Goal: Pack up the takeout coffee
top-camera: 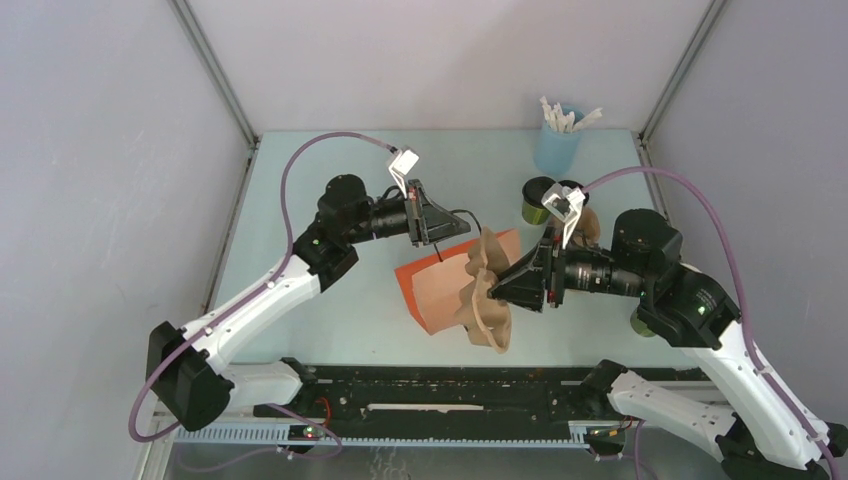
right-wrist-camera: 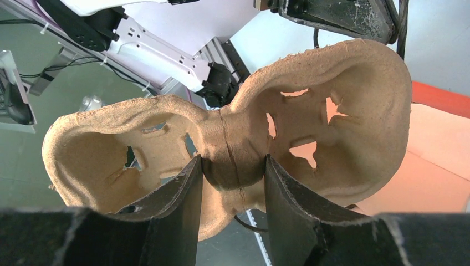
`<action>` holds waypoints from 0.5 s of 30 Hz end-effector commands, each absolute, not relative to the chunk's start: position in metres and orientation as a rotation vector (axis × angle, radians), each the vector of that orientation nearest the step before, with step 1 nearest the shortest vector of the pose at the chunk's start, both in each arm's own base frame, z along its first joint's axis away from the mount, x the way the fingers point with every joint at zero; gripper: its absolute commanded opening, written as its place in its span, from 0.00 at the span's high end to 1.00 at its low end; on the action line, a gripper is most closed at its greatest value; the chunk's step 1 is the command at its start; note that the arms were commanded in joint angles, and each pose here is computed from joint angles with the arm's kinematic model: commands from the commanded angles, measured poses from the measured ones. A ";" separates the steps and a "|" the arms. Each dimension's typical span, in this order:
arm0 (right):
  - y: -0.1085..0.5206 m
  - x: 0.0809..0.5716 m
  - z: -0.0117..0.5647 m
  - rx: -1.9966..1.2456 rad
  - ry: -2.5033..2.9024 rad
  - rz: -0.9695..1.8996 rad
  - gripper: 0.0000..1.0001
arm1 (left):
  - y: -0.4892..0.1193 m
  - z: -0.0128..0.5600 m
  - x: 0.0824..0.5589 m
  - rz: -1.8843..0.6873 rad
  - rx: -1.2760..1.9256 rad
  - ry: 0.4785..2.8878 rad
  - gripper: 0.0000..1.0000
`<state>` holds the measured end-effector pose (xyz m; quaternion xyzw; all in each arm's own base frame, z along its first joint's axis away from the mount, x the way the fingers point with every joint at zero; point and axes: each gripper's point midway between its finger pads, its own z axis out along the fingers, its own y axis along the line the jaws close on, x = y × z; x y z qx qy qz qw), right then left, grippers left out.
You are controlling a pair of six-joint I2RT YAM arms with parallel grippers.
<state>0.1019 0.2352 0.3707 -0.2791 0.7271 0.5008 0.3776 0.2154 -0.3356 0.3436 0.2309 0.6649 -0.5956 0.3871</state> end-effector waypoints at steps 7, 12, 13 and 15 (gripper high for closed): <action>0.242 0.120 0.355 -0.660 1.940 1.327 0.64 | -0.329 0.352 0.213 -1.514 0.560 1.656 1.00; 0.240 0.138 0.335 -0.611 2.002 1.270 0.65 | -0.329 0.350 0.213 -1.514 0.560 1.662 1.00; 0.239 0.142 0.330 -0.604 2.015 1.244 0.65 | -0.329 0.350 0.213 -1.515 0.561 1.663 1.00; 0.235 0.151 0.322 -0.584 2.039 1.175 0.67 | -0.329 0.351 0.213 -1.514 0.558 1.662 1.00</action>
